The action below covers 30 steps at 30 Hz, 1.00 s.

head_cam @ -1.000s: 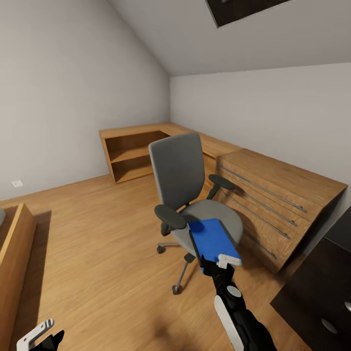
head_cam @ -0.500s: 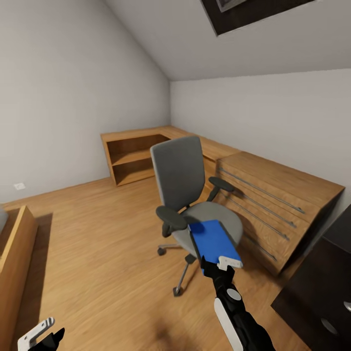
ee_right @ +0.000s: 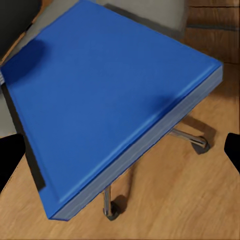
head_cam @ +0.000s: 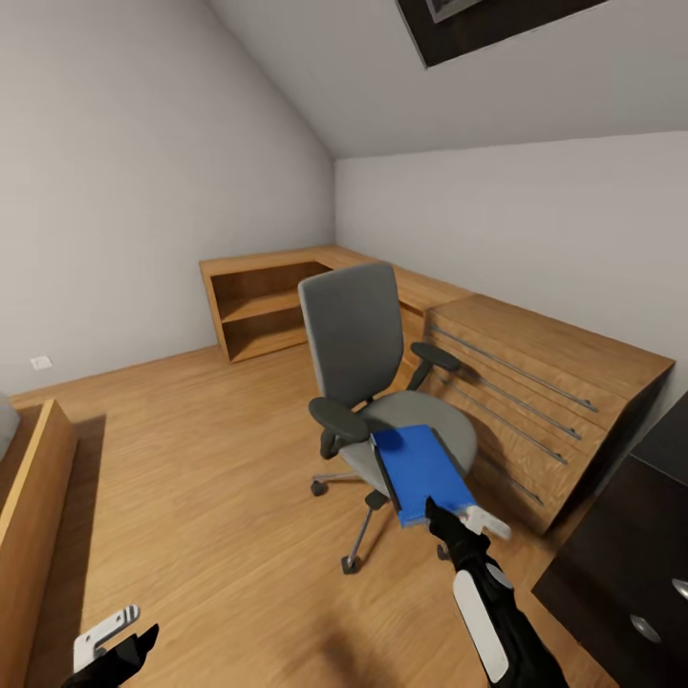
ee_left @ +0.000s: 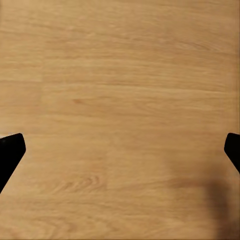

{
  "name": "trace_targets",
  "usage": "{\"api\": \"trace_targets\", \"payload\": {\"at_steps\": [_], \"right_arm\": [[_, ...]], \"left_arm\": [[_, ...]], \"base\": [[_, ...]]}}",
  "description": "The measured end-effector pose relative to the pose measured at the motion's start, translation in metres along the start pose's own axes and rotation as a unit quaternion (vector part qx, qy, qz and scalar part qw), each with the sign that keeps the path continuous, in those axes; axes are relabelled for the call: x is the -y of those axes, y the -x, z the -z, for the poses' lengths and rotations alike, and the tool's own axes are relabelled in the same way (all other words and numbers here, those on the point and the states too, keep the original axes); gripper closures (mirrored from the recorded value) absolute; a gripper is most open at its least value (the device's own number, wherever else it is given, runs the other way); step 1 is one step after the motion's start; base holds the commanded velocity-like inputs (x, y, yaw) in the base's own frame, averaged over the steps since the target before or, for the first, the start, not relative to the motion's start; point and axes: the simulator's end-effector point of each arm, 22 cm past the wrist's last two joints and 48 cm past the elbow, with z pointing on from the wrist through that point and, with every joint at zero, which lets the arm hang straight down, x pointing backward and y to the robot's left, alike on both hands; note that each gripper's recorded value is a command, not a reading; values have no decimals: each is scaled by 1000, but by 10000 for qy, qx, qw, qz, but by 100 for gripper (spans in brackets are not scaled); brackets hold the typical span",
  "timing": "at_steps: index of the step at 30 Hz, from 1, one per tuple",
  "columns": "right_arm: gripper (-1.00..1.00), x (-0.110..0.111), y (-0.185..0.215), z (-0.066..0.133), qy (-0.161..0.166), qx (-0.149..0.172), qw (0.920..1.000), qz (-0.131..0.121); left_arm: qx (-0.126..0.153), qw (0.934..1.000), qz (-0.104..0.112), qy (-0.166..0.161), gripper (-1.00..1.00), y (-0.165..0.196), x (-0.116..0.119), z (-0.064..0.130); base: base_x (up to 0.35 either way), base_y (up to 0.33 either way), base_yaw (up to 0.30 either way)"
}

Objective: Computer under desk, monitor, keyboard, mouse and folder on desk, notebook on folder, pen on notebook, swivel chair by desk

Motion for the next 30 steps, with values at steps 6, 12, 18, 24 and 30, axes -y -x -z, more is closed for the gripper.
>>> {"api": "trace_targets", "payload": {"at_steps": [6,12,18,24,30], "right_arm": [[-100,23,5,-9,172,93,9991,-364],[-100,24,-5,-13,591,-46,9968,-529],[-100,52,-13,-18,578,-124,9947,-842],[-100,52,-23,-22,743,-117,9934,-863],[-100,57,-37,-26,769,-153,9931,-872]], "left_arm": [[153,9997,-18,-198,-100,10,15,-3],[-315,9974,-222,-608,-100,7,49,5],[-366,9902,-168,-1337,-100,47,96,42],[-572,9843,79,-1670,-100,38,107,45],[-597,9830,138,-1731,-100,28,106,38]], "base": [[0,0,0],[0,0,0],[0,0,0],[0,0,0],[0,0,0]]}}
